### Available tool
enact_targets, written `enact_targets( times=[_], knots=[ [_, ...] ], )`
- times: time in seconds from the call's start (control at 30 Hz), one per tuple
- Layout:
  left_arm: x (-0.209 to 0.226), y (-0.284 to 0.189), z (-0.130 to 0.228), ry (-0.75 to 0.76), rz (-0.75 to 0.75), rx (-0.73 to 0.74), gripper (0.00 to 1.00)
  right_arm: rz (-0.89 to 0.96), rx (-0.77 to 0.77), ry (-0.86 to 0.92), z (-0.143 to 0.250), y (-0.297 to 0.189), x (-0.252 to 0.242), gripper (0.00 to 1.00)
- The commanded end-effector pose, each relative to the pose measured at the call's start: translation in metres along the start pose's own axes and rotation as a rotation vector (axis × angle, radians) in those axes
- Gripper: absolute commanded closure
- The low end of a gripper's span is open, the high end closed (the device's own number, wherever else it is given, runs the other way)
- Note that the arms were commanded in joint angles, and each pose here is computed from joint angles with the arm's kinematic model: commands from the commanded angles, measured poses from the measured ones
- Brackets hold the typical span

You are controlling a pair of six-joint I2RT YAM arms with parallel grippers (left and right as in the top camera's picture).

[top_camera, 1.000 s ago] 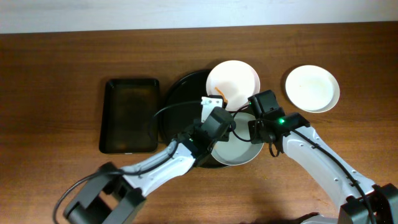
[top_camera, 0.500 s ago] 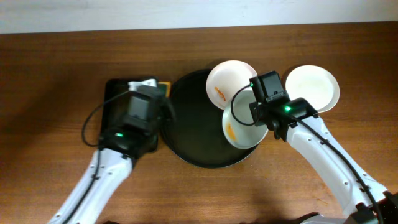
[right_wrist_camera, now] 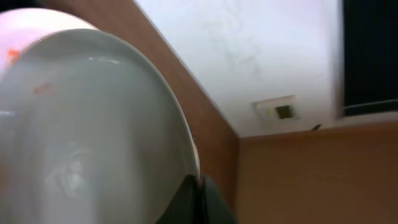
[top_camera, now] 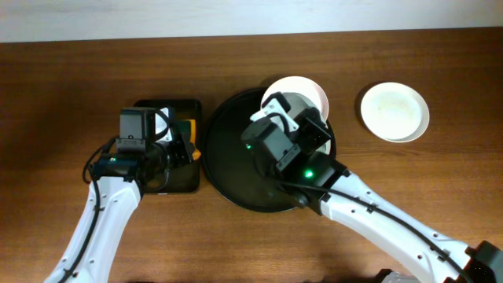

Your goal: Clean dirty plates on tray and stack at the side

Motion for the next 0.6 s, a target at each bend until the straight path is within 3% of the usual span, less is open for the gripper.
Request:
enact_targets(
  times=[0.0, 0.13, 0.3, 0.4, 0.57],
  knots=[
    [0.002, 0.011, 0.006, 0.014, 0.030, 0.057, 1.00, 0.112, 0.013, -0.134, -0.009, -0.003, 0.004, 0.96],
    [0.003, 0.012, 0.008, 0.010, 0.027, 0.067, 1.00, 0.181, 0.034, -0.188, -0.010, -0.003, 0.017, 0.96],
    [0.003, 0.012, 0.008, 0.009, 0.027, 0.071, 1.00, 0.185, 0.033, -0.010, -0.003, -0.006, 0.009, 0.96],
    [0.003, 0.012, 0.009, 0.007, 0.026, 0.075, 1.00, -0.074, 0.067, 0.123, 0.017, -0.005, 0.005, 0.96],
    [0.003, 0.012, 0.009, 0.007, 0.026, 0.076, 1.00, -0.677, 0.300, 0.543, 0.064, 0.017, -0.011, 0.96]
  ],
)
Point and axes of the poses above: each gripper's point midway between its finger pads, its own y axis out along the fingers, its own x axis along the line the jaws close on, z = x × y, the point moved 6 cm from there along -y, back along the fingers, and after that the axes turned 7 degrees about y, right-handed, at the moved point
